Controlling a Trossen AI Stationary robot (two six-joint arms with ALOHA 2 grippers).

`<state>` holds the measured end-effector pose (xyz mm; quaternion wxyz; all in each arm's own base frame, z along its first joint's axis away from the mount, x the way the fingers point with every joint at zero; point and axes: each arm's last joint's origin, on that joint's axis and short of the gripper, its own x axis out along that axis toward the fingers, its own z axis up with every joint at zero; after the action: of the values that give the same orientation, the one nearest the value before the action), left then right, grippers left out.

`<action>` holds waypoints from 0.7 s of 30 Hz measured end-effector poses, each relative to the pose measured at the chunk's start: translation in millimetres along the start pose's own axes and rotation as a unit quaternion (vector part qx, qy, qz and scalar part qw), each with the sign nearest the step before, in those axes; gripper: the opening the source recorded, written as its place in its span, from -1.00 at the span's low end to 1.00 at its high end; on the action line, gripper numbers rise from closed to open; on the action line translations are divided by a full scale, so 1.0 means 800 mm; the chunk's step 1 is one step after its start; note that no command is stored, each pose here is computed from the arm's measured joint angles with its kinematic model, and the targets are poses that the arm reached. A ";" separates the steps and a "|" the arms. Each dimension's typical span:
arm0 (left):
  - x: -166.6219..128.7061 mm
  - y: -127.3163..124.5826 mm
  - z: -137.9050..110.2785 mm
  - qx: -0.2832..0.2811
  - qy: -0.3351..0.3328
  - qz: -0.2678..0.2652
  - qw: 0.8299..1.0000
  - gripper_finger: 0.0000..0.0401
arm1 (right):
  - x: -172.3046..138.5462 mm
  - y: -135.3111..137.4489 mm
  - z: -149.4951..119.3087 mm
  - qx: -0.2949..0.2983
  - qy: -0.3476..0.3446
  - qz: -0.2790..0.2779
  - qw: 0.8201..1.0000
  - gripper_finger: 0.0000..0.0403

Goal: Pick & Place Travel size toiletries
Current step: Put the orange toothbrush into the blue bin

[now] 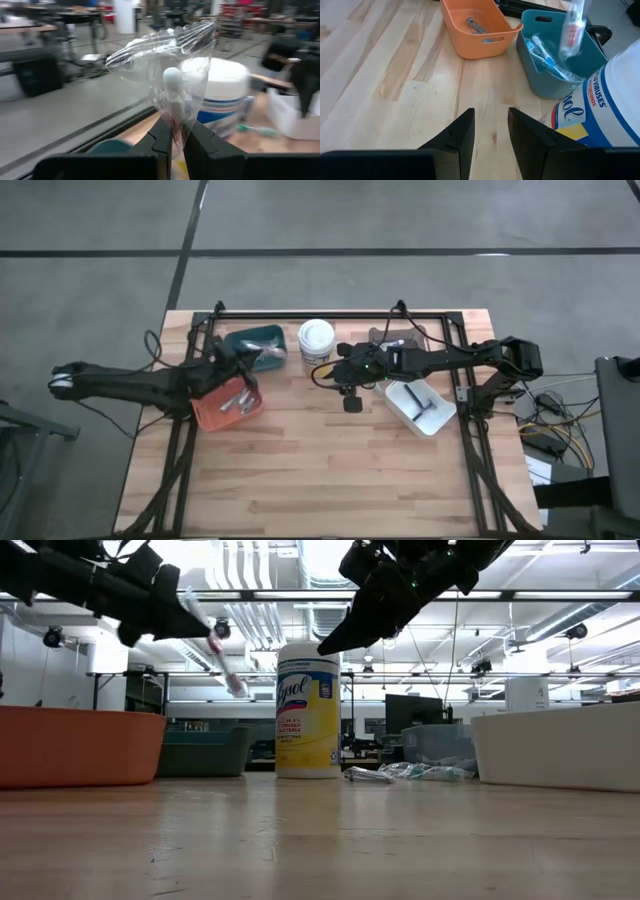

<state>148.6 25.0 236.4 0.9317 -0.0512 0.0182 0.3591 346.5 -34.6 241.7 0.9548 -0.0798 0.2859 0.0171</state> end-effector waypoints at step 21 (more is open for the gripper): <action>-0.004 0.057 -0.079 -0.128 -0.036 0.155 0.979 -0.84 | 0.000 0.000 0.000 0.000 -0.002 0.000 1.000 -0.51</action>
<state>115.9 50.0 170.0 0.8505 -0.1536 -0.0542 0.5001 346.7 -34.4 242.0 0.9552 -0.0801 0.2843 0.0172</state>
